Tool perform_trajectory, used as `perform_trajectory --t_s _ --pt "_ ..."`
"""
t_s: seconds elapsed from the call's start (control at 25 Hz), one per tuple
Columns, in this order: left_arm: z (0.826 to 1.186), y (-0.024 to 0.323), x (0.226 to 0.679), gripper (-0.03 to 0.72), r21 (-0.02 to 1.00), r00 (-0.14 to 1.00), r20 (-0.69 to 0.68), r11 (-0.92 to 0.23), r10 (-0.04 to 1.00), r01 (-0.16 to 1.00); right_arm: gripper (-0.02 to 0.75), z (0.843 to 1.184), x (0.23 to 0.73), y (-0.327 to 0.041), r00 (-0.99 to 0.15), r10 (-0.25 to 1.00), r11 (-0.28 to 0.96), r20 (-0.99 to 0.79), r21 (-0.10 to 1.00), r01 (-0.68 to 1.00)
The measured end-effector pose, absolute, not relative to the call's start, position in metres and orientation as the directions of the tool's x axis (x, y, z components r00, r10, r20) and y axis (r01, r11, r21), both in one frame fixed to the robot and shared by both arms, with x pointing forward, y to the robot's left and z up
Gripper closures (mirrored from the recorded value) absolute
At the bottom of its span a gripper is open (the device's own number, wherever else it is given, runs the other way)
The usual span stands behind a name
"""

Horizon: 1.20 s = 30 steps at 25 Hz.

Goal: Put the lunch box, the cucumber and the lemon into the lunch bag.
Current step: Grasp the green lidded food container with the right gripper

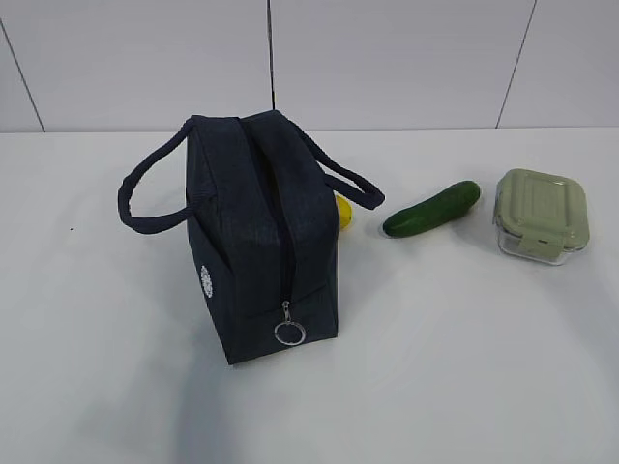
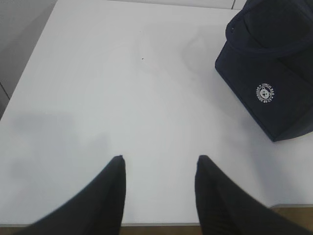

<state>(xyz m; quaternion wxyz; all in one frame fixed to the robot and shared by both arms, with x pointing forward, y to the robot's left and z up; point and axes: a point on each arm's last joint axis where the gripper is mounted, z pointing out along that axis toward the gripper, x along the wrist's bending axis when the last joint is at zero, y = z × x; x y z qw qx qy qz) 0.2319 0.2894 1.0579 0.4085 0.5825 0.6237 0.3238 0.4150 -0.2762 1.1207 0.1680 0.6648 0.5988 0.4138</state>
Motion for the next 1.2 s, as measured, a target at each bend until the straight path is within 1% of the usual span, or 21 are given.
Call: perform_trajectory --t_s 0.16,0.28,0.32,0.36,0.48,0.52,0.64,0.76,0.84,1.08,1.2 --pt "1.058 0.289 0.232 0.349 0.880 0.012 -0.132 0.112 0.991 0.462 0.156 1.124 0.451 -0.275 -0.056 0.924 -0.239 0.378 0.686 0.687" --pt "1.058 0.289 0.232 0.349 0.880 0.012 -0.132 0.112 0.991 0.462 0.156 1.118 0.475 -0.276 -0.045 0.915 -0.249 0.401 0.649 0.718" --pt "1.058 0.289 0.232 0.349 0.880 0.012 -0.132 0.112 0.991 0.462 0.156 1.112 0.487 -0.283 -0.024 0.905 -0.269 0.424 0.617 0.739" --pt "1.058 0.289 0.232 0.349 0.880 0.012 -0.132 0.112 0.991 0.462 0.156 1.112 0.487 -0.283 -0.024 0.905 -0.269 0.424 0.617 0.739" --pt "1.058 0.289 0.232 0.349 0.880 0.012 -0.132 0.112 0.991 0.462 0.157 1.103 0.500 -0.307 -0.001 0.869 -0.324 0.495 0.571 0.754" --pt "1.058 0.286 0.232 0.349 0.877 0.036 -0.166 0.131 0.985 0.463 0.157 1.100 0.503 -0.314 -0.010 0.851 -0.338 0.526 0.561 0.756" --pt "1.058 0.288 0.232 0.349 0.879 0.023 -0.143 0.116 0.989 0.463 0.157 1.093 0.509 -0.341 -0.018 0.786 -0.400 0.618 0.530 0.748" --pt "1.058 0.289 0.232 0.349 0.879 0.021 -0.140 0.114 0.990 0.463 0.158 1.085 0.514 -0.363 -0.009 0.753 -0.442 0.658 0.516 0.734" --pt "1.058 0.289 0.232 0.349 0.879 0.021 -0.140 0.114 0.990 0.463 0.158 1.077 0.519 -0.368 -0.013 0.754 -0.436 0.657 0.515 0.738" --pt "1.058 0.289 0.232 0.349 0.879 0.021 -0.140 0.114 0.990 0.463 0.157 1.043 0.536 -0.378 0.004 0.739 -0.418 0.674 0.454 0.787" --pt "1.058 0.289 0.232 0.349 0.879 0.021 -0.140 0.114 0.990 0.463 0.157 1.028 0.543 -0.382 0.015 0.744 -0.411 0.667 0.440 0.798"
